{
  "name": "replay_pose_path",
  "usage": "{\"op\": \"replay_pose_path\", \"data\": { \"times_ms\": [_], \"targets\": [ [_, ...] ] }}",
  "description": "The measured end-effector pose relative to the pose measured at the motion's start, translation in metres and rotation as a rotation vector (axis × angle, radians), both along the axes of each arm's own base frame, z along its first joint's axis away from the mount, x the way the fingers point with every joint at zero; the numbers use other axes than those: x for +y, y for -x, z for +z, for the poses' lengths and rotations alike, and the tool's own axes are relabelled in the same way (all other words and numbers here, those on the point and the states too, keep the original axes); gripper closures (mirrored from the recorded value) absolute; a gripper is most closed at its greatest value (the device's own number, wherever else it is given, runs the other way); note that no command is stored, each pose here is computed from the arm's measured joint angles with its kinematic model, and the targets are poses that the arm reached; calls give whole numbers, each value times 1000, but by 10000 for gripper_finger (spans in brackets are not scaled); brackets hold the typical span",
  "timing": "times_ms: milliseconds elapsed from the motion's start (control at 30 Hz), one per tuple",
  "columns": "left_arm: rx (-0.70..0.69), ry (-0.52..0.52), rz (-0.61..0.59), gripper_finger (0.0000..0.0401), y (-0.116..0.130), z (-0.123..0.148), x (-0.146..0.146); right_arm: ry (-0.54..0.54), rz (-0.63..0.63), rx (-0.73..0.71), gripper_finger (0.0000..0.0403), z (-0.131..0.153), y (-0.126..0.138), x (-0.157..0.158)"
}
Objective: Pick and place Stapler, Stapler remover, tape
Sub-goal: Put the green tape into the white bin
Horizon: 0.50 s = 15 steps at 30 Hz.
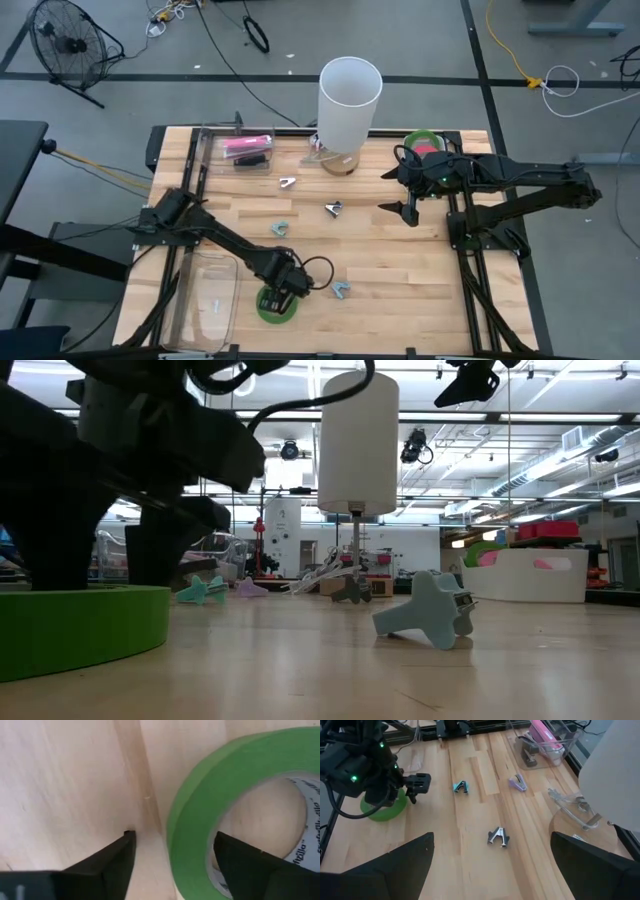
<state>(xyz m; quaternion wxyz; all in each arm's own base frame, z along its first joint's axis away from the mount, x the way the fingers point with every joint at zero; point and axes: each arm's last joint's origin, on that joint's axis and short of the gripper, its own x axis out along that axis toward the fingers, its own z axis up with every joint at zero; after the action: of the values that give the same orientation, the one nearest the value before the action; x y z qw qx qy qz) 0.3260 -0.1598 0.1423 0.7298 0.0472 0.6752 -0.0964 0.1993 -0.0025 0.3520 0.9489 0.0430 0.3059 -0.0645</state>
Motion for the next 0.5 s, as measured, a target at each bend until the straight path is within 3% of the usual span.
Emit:
{"op": "replay_pose_path", "data": {
  "times_ms": [333,500],
  "targets": [
    [4,47,-7,308,-4,6,-4,0,0,0,5,0,0,0],
    [-4,79,-21,312,-8,12,-6,0,1,0,5,0,0,0]
  ]
}}
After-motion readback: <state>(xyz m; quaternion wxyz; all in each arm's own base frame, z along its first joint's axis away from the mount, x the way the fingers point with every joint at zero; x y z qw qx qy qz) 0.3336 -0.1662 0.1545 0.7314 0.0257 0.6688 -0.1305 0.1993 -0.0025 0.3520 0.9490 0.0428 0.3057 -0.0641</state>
